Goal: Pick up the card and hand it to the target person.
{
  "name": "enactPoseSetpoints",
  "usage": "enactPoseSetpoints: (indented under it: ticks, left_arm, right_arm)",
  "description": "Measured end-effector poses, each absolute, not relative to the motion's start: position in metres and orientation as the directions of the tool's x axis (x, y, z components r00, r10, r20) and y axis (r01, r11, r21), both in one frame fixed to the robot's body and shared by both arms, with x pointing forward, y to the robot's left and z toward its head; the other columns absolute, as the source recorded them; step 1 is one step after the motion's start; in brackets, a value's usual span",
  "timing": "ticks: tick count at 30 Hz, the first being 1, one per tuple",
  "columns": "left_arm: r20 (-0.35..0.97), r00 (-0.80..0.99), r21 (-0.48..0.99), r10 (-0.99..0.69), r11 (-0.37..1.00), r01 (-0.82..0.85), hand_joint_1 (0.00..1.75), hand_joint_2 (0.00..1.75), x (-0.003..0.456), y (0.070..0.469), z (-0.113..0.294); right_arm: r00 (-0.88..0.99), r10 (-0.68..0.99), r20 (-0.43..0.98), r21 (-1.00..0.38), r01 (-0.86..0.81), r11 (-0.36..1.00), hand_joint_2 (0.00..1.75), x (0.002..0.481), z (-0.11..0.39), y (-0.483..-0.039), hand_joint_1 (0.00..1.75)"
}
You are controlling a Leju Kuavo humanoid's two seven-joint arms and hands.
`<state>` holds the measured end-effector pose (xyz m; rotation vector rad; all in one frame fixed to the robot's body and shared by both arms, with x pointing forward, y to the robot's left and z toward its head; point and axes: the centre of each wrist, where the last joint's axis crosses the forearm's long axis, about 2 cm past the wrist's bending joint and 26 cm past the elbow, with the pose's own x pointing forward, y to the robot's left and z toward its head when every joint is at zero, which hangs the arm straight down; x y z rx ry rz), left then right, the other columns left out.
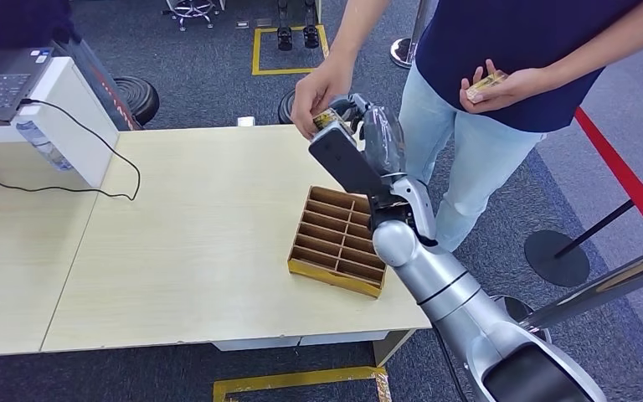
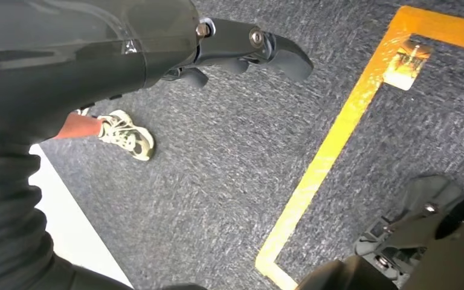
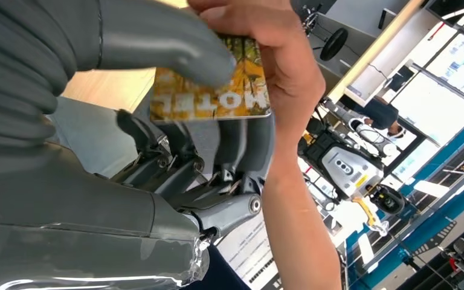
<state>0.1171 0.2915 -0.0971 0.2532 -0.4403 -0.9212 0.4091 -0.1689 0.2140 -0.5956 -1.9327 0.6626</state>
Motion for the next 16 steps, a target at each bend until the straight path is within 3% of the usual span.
enactPoseSetpoints:
  ticks: [12, 16]
  left_arm:
    - [0.265, 0.522, 0.405, -0.811, 0.585, 0.703, 0.00, 0.00, 0.1172, 0.2916, -0.0970]
    - [0.269, 0.520, 0.409, -0.810, 0.585, 0.700, 0.00, 0.00, 0.1170, 0.2917, -0.0970]
  right_arm:
    - [-0.397, 0.648, 0.650, -0.660, 0.128, 0.741, 1.75, 0.4097, 0.2146, -0.1700, 0.00]
    - [-0.379, 0.650, 0.658, -0.662, 0.120, 0.740, 0.00, 0.4103, 0.2131, -0.1742, 0.00]
